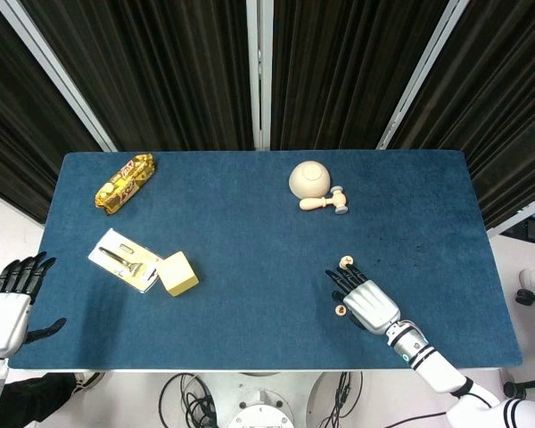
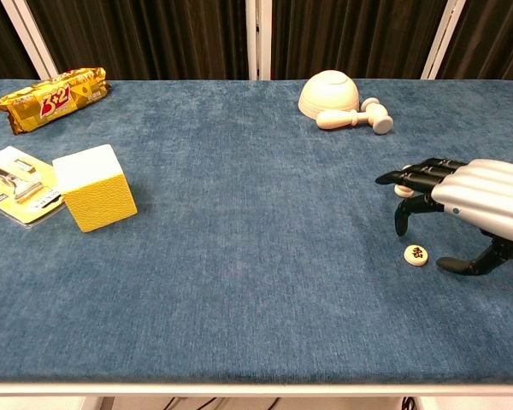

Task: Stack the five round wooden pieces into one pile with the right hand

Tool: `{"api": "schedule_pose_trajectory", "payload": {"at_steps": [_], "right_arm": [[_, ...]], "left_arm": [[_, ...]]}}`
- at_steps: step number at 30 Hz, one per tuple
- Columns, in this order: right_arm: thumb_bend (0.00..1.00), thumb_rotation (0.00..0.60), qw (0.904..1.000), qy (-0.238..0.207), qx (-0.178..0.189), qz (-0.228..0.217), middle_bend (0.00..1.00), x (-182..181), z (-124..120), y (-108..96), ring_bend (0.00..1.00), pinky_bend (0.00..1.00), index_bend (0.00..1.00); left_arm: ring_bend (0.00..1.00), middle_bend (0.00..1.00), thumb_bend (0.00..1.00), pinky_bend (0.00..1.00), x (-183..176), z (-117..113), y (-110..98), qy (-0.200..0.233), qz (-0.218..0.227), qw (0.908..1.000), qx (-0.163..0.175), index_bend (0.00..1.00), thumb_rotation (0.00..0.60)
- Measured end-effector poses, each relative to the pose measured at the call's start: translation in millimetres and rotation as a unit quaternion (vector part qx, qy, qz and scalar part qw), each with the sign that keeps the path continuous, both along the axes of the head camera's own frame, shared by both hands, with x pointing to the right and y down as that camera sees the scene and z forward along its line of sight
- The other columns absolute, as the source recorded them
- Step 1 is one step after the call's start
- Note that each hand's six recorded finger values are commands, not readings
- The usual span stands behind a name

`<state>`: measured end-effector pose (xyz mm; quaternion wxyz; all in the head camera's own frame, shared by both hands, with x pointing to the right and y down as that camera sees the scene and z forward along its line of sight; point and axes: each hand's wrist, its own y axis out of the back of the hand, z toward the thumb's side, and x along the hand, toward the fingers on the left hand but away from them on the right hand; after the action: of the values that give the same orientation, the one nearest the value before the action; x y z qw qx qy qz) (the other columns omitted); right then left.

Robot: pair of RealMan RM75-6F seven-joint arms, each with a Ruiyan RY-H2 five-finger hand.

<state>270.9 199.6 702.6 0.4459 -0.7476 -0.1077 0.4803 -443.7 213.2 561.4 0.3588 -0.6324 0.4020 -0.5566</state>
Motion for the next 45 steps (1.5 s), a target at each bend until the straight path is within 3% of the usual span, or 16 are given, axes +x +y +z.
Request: {"api": "schedule_pose_trajectory", "payload": {"at_steps": [26,37,45], "right_arm": [[0.27,0.6,0.9998,-0.013,0.017,0.004,0.01,-7.0,7.1,-2.4,0.0,0.0,0.55],[0.27,0.6,0.9955,-0.042,0.072,0.045,0.02,-6.4,-21.6,-48.5,0.0,0.0,0.56],[0.27,0.6,0.9926,-0.019,0.098,0.07,0.03,-1.7,-14.8,-79.9,0.0,0.0,0.56]], "left_arm": [[0.0,0.0,0.14,0.0,-0.8,-3.0,0.1,0.003,-0.001,1.0,0.005,0.08,0.6],[0.0,0.0,0.14,0.0,0.8,-1.0,0.6,0.001,0.001,1.0,0.001,0.08,0.6],[0.0,0.0,0.14,0.0,0.6,-0.3,0.7,0.001,0.001,1.0,-0.001,0.08,0.6]]}}
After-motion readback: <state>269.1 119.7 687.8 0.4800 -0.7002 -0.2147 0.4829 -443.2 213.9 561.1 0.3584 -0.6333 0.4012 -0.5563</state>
